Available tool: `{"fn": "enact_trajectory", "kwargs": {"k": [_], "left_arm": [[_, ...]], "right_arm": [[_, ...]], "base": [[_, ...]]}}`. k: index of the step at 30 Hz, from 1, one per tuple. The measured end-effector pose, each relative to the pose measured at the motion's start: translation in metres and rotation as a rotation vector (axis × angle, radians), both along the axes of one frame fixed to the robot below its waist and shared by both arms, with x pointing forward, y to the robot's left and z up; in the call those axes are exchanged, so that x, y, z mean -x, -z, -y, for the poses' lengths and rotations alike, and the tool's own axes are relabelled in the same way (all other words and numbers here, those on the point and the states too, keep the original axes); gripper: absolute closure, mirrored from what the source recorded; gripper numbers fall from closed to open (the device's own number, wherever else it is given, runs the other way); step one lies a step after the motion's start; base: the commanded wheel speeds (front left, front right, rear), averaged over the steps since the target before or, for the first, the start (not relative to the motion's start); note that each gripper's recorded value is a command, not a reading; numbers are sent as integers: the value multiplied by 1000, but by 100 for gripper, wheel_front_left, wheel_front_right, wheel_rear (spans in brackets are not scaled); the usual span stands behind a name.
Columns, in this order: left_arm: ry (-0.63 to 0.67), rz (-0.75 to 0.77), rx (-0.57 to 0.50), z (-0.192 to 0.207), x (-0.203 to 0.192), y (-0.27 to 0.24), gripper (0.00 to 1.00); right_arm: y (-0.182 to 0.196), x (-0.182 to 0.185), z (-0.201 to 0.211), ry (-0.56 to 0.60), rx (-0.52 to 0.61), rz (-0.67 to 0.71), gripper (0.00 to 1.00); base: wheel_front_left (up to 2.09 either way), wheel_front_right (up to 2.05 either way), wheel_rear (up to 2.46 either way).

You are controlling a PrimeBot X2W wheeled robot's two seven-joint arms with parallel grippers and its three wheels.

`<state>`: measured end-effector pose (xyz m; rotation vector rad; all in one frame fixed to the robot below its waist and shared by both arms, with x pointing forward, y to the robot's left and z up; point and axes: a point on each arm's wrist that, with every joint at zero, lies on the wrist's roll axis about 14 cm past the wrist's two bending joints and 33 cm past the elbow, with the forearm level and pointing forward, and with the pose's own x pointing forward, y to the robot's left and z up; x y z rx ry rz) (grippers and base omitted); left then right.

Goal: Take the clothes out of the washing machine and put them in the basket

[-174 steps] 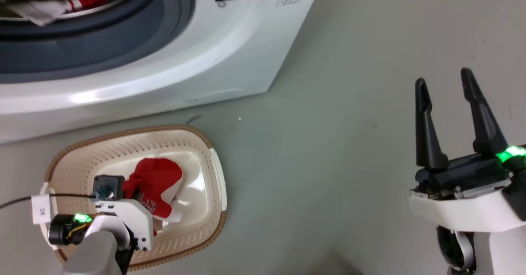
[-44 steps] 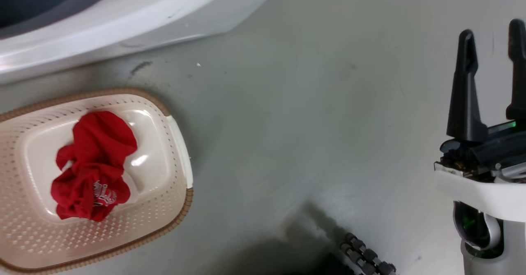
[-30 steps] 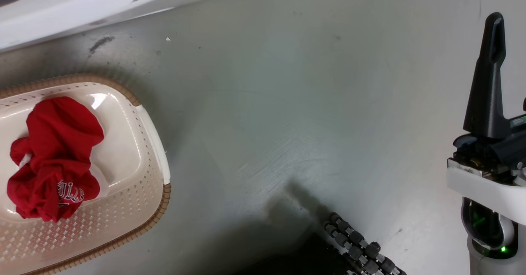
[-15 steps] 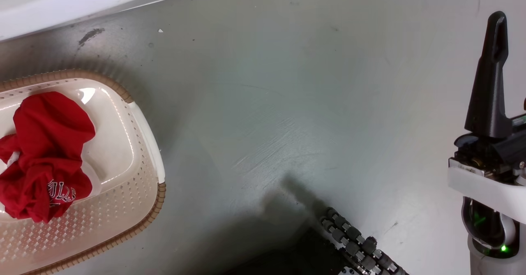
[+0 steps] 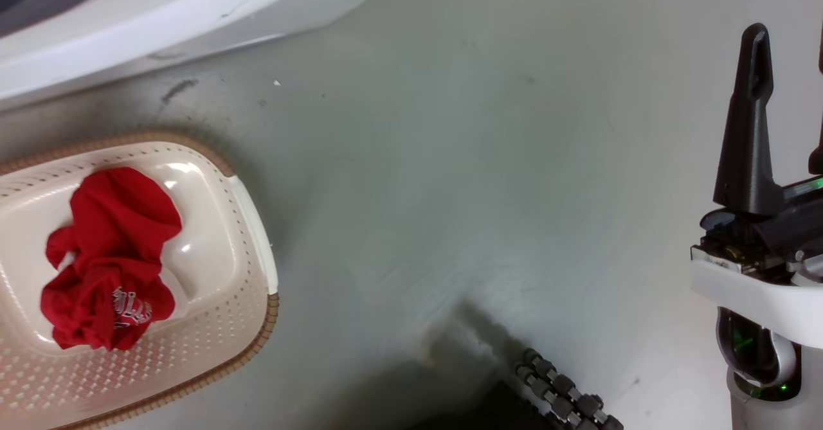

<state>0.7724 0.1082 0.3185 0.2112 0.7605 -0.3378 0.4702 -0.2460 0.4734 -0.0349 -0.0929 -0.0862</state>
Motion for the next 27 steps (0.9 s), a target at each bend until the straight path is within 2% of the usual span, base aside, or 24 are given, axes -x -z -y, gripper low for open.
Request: {"fn": "enact_trajectory", "kwargs": {"k": [11,27], "left_arm": [[35,194,85,5,26,-38,100],[29,396,199,-7,91,-84,100]], "right_arm": [[-30,11,-9,-21,5,61,0],[-69,38,-21,-41,17,137,0]], "base": [[0,0,0],[0,0,0]]}}
